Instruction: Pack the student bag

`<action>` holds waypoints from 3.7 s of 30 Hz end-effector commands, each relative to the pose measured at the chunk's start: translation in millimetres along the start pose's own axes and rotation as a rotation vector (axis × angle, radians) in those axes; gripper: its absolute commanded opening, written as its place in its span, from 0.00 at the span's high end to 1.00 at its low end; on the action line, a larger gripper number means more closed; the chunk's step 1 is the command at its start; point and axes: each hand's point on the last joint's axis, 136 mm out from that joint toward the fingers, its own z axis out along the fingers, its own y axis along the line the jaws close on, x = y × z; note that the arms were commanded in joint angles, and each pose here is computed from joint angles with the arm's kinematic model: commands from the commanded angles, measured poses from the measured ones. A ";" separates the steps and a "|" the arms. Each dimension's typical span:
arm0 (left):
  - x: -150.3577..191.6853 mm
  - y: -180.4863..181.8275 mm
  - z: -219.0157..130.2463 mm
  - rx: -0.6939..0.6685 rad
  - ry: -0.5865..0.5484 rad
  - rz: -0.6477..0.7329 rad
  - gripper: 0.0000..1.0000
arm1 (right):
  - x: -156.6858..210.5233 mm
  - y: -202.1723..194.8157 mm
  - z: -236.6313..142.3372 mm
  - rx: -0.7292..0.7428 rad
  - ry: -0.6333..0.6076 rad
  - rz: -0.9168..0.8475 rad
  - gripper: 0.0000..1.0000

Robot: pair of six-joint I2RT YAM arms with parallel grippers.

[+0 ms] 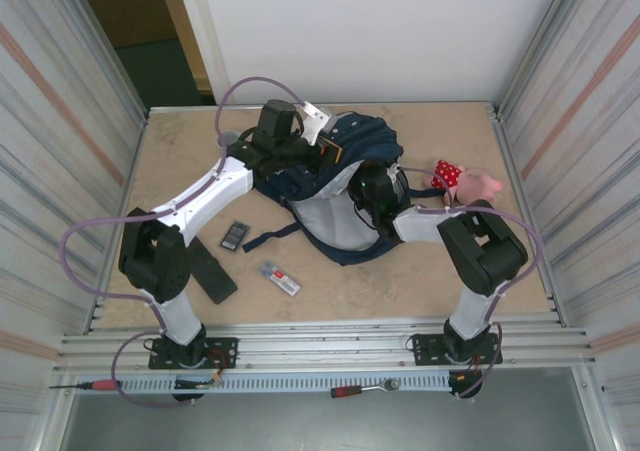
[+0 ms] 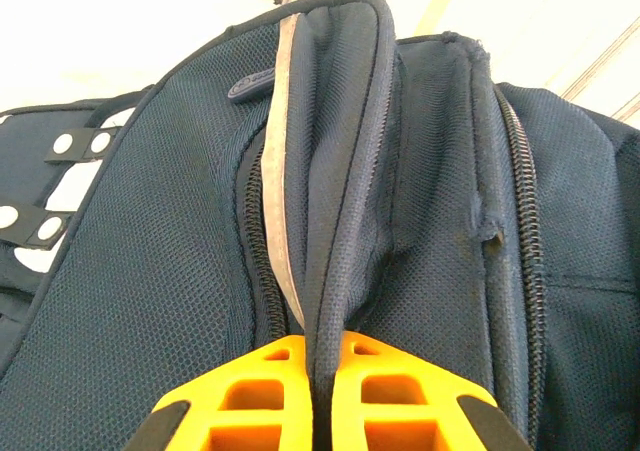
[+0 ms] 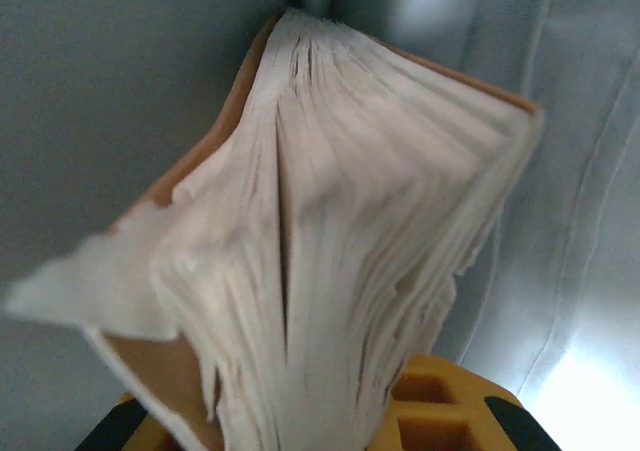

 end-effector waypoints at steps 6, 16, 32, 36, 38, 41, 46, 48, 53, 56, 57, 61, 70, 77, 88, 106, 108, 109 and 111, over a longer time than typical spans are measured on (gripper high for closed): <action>-54.5 -15.8 -28.3 0.009 -0.170 0.092 1.00 | 1.5 -21.5 -2.5 0.098 -0.016 0.016 0.40; -35.7 1.6 -26.1 -0.067 -0.134 0.105 1.00 | -2.4 -82.3 -93.9 0.295 0.067 -0.084 0.25; 113.3 -21.5 40.9 -0.036 0.177 0.148 1.00 | -88.0 -0.1 -239.7 0.126 -0.168 -0.543 0.26; 124.0 -28.0 45.5 0.002 0.187 0.090 0.89 | -76.1 16.0 -239.4 0.063 -0.072 -0.690 0.27; 115.1 -31.0 40.7 0.011 0.159 0.077 0.74 | -65.6 25.0 -237.2 0.023 -0.012 -0.814 0.26; 92.6 -30.3 25.5 0.017 0.093 0.037 0.54 | -47.7 36.6 -234.0 -0.028 0.093 -1.004 0.26; 65.0 -10.8 -10.0 -0.030 -0.009 -0.073 0.39 | -19.7 36.6 -227.1 -0.029 0.310 -1.279 0.27; 65.1 2.0 -25.1 -0.083 -0.024 -0.114 0.36 | -3.0 30.2 -224.7 -0.024 0.423 -1.395 0.27; 80.6 23.0 -55.5 -0.195 -0.032 -0.167 0.34 | 35.5 1.4 -216.7 0.029 0.630 -1.677 0.25; 94.0 33.4 -68.6 -0.233 -0.037 -0.219 0.34 | 53.2 -15.2 -211.2 0.041 0.731 -1.741 0.25; 98.3 36.2 -71.5 -0.242 -0.037 -0.237 0.34 | 58.9 -20.4 -209.9 0.038 0.758 -1.763 0.24; 112.3 45.4 -80.7 -0.280 -0.044 -0.295 0.34 | 85.3 -46.2 -210.6 0.004 0.895 -1.872 0.17; 142.8 71.9 -90.7 -0.371 -0.043 -0.455 0.34 | 108.8 -87.0 -204.3 0.012 1.086 -1.917 0.10; 165.1 81.1 -82.8 -0.329 -0.041 -0.543 0.38 | 101.0 -99.7 -177.3 0.058 0.982 -2.014 0.12; 176.9 90.0 -72.0 -0.266 -0.035 -0.607 0.40 | 87.4 -78.6 -174.2 0.011 0.868 -2.062 0.68; 173.0 77.2 -72.0 -0.147 -0.096 -0.471 0.40 | 26.2 40.0 -227.0 -0.278 0.607 -1.878 1.00; 173.6 73.8 -70.7 -0.117 -0.139 -0.442 0.41 | 20.0 51.3 -229.3 -0.317 0.574 -1.842 1.00; 173.7 72.5 -70.3 -0.106 -0.156 -0.431 0.42 | 18.2 56.8 -230.4 -0.340 0.560 -1.828 1.00; 177.8 72.3 -67.8 -0.094 -0.171 -0.408 0.43 | 14.8 62.3 -229.9 -0.359 0.550 -1.807 1.00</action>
